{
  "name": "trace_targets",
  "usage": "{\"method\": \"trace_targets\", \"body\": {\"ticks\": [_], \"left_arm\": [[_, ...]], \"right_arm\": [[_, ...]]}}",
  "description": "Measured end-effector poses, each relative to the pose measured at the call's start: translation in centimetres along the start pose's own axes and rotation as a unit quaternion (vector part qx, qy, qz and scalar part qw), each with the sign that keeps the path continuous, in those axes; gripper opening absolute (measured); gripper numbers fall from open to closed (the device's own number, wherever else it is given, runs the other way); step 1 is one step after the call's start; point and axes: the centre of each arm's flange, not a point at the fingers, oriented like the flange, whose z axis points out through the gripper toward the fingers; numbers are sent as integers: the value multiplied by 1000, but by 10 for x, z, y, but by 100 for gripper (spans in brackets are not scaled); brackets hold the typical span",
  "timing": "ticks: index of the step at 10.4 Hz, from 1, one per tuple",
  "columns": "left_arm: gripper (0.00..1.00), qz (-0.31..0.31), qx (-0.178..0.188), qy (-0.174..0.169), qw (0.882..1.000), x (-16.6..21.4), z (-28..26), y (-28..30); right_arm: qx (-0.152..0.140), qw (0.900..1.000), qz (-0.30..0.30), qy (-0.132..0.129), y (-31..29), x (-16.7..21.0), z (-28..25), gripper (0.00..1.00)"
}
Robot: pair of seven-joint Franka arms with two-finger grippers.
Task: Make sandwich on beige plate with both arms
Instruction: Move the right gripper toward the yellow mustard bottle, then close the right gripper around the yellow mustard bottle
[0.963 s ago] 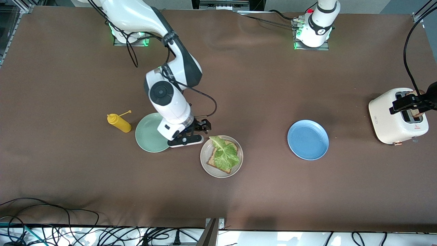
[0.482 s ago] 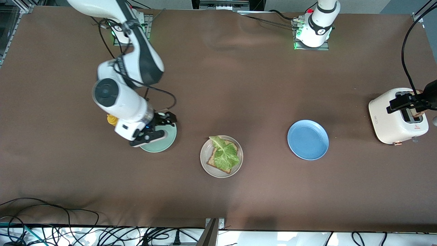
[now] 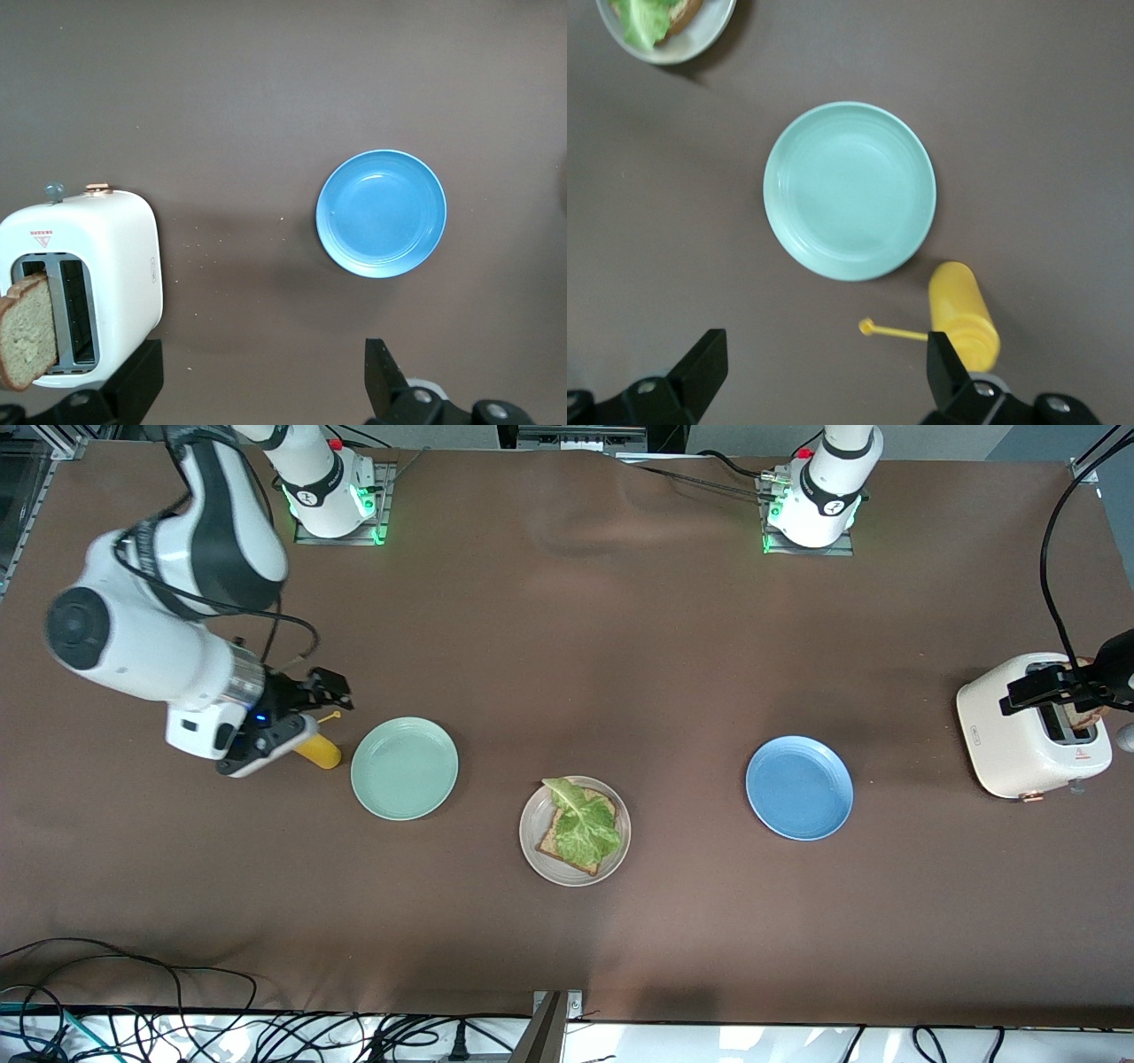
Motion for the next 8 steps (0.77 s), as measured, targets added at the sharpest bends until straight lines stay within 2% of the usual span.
{"method": "trace_targets", "body": {"ticks": [2, 4, 8], "left_arm": [[100, -4, 0, -8, 1000, -1, 4, -5], [100, -14, -1, -13, 1000, -2, 7, -17], [100, -17, 1, -15, 1000, -2, 8, -21]], "right_arm": [[7, 997, -71, 6, 33, -32, -14, 100], [11, 991, -135, 12, 52, -57, -20, 100], [28, 967, -254, 15, 98, -108, -26, 100]]}}
